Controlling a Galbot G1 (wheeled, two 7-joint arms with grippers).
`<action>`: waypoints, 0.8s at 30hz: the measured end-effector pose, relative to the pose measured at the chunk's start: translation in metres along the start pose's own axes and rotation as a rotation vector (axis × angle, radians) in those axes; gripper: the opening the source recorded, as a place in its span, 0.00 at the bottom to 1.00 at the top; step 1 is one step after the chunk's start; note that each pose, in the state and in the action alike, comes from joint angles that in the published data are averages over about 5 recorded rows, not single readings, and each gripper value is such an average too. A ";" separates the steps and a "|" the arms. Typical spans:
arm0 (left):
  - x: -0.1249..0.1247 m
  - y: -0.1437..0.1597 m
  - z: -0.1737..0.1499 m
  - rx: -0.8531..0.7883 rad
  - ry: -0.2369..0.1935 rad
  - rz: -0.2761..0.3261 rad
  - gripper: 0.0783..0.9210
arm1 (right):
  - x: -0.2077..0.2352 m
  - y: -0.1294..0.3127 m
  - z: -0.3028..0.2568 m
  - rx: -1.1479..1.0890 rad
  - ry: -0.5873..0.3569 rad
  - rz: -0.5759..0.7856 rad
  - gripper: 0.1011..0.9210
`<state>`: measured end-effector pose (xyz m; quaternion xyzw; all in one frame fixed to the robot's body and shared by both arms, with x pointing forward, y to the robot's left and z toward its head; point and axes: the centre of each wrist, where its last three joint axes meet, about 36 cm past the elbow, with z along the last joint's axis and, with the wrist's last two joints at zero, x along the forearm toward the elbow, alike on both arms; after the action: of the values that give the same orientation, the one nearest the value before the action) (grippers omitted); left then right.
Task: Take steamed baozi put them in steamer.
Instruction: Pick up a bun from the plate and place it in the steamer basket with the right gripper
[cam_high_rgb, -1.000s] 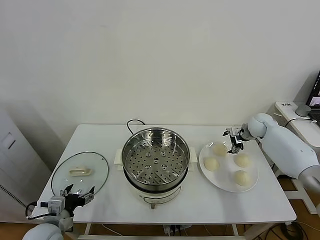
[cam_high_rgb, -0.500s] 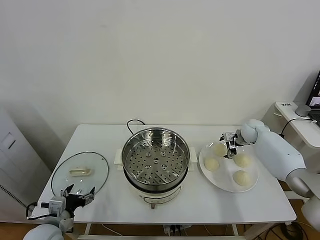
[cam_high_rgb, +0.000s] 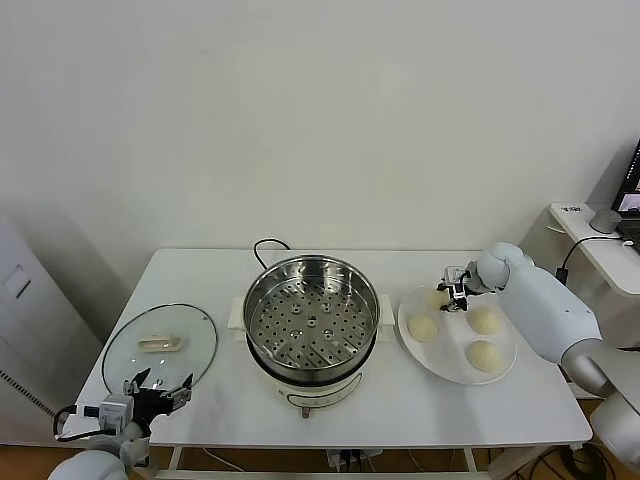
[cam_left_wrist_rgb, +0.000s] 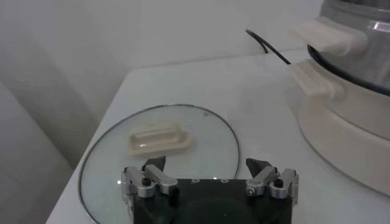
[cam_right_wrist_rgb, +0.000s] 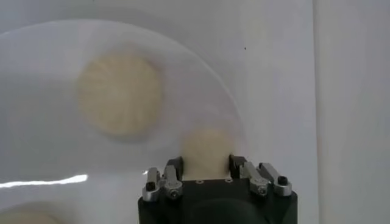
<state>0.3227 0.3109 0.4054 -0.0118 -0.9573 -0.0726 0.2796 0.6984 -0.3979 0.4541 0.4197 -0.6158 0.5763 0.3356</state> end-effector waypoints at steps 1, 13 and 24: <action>0.000 0.000 0.000 0.000 0.000 0.000 0.88 | 0.003 -0.002 0.000 0.002 0.000 0.002 0.46; 0.005 -0.004 0.002 0.005 0.003 0.004 0.88 | 0.100 -0.058 -0.041 0.156 -0.112 0.084 0.46; 0.010 -0.010 0.005 -0.009 0.003 0.013 0.88 | 0.186 -0.103 -0.130 0.506 -0.298 0.111 0.47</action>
<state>0.3108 0.3018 0.4060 -0.0191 -0.9565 -0.0748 0.2815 0.7033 -0.2911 0.6792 0.5357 -0.5169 0.6610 0.0940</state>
